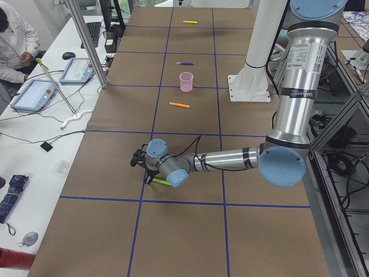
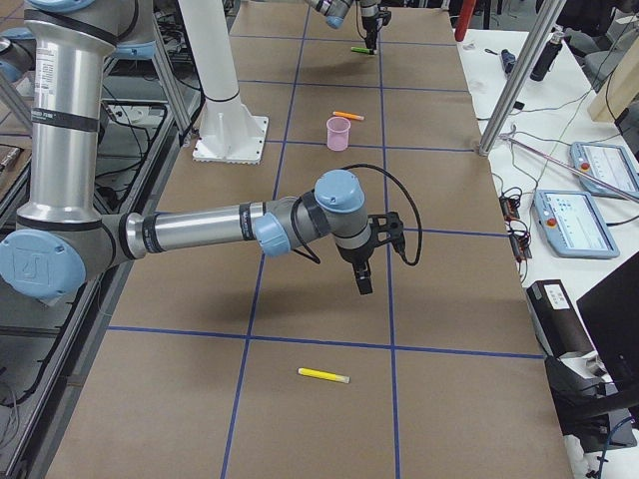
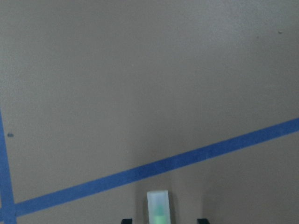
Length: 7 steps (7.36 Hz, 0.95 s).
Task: Collect pens into pen holder
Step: 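Lower the left gripper onto the green highlighter and close on it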
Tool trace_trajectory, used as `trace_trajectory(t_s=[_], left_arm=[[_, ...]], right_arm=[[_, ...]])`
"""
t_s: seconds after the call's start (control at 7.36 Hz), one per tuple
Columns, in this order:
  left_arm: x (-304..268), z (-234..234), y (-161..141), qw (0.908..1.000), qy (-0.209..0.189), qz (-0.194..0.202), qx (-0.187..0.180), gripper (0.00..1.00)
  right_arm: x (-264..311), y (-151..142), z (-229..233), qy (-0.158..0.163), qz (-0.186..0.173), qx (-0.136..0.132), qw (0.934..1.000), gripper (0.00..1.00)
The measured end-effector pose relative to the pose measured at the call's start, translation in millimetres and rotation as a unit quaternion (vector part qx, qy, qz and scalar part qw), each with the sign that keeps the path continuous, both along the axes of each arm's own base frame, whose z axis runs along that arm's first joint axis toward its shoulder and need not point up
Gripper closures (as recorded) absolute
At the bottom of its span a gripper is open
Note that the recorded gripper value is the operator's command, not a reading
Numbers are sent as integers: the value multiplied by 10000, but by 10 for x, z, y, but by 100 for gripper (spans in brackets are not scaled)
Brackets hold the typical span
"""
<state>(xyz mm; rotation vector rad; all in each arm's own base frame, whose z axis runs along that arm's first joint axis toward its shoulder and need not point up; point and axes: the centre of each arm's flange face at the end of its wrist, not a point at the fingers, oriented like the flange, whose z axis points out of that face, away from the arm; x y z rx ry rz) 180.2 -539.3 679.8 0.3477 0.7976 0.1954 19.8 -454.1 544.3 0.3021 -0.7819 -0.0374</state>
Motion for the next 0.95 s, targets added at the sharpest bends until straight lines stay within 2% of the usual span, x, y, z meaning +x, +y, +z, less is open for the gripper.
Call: trace_trajectory(t_s=[0.27, 0.68, 0.82, 0.95], left_arm=[[2, 12, 4, 10000, 0, 34, 7, 62], [-10, 48, 30, 10000, -12, 42, -12, 63], [-13, 55, 35, 10000, -15, 43, -17, 85], [-15, 58, 38, 10000, -16, 42, -20, 100]], right_arm=[[0, 0, 0, 0, 0, 0, 10000, 0], [0, 0, -1, -2, 0, 1, 10000, 0], [0, 0, -1, -1, 0, 3, 10000, 0], [0, 0, -1, 0, 1, 2, 10000, 0]])
